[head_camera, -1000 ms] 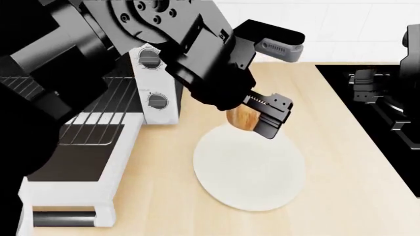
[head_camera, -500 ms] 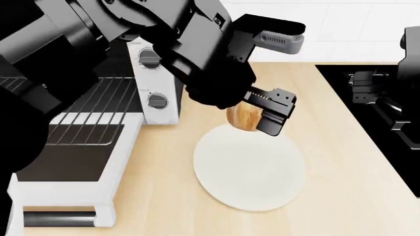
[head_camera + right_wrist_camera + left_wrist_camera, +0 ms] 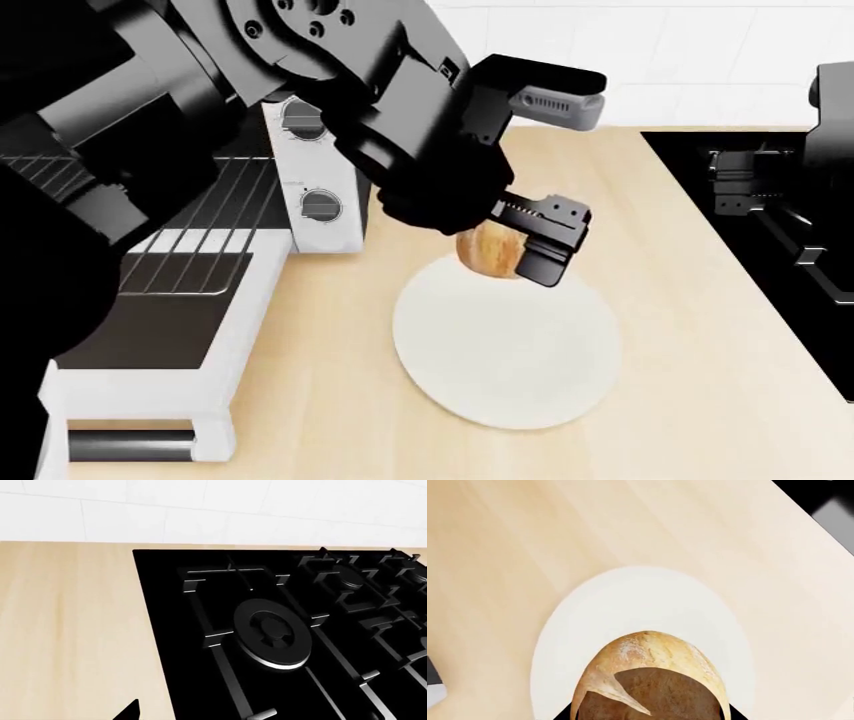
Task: Pick the bread from the rack and place it on the plate on the counter.
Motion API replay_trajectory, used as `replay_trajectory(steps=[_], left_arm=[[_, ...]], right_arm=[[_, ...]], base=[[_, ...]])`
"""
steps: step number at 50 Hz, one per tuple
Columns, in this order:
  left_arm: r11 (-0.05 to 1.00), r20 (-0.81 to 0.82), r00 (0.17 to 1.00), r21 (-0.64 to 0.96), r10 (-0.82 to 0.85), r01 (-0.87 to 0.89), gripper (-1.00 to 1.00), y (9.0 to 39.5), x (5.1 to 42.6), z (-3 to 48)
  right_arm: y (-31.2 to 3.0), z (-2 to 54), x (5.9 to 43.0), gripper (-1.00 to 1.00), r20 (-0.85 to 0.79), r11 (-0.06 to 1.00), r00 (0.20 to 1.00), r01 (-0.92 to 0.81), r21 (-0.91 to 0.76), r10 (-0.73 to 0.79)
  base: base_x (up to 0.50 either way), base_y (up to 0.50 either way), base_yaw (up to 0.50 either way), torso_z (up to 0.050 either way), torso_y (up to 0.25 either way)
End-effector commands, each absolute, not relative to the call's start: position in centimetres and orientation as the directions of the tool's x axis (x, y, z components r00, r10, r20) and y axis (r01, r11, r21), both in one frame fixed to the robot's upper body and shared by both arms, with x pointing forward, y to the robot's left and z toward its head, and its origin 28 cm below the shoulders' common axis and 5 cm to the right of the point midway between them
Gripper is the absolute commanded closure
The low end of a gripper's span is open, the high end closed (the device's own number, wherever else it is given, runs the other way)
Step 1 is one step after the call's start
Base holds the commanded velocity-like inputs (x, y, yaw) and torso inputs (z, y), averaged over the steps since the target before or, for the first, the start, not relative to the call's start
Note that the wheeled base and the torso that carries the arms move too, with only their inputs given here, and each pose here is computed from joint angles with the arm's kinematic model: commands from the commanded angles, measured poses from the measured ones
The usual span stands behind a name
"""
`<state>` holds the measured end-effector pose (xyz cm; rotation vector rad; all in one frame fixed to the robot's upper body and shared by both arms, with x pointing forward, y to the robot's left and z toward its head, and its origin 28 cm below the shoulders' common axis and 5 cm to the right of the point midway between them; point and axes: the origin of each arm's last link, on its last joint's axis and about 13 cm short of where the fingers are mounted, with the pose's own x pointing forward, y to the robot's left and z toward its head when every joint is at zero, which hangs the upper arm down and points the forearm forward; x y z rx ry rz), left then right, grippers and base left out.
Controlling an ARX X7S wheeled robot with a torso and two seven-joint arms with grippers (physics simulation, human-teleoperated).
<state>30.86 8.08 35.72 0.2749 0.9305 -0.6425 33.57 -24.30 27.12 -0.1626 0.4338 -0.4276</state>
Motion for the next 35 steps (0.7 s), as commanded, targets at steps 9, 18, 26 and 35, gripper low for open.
replay_trajectory(steps=[9, 18, 26, 35], left_arm=[[0.779, -0.836, 0.381, -0.086, -0.396, 0.62, 1.0, 8.0, 30.9, 34.6], [0.786, -0.846, 0.376, -0.078, -0.378, 0.614, 1.0, 8.1, 31.2, 33.7], [0.788, -0.856, 0.368, -0.072, -0.363, 0.611, 1.0, 8.2, 31.4, 33.3], [0.784, -0.854, 0.375, -0.06, -0.361, 0.618, 1.0, 8.2, 31.2, 33.5]], right_arm=[[-24.3, 26.9, 33.6, -1.0, -0.375, 0.899, 0.82, 0.364, -0.241, -0.433], [-24.2, 26.6, 33.8, -1.0, -0.38, 0.901, 0.82, 0.359, -0.242, -0.429], [-24.2, 26.5, 33.8, -1.0, -0.381, 0.901, 0.819, 0.36, -0.242, -0.429], [-24.2, 26.4, 33.9, -1.0, -0.383, 0.902, 0.819, 0.359, -0.241, -0.428]], base=[[0.0, 0.0, 0.0, 0.0, 0.001], [0.0, 0.0, 0.0, 0.0, 0.0], [0.0, 0.0, 0.0, 0.0, 0.0], [0.0, 0.0, 0.0, 0.0, 0.0]])
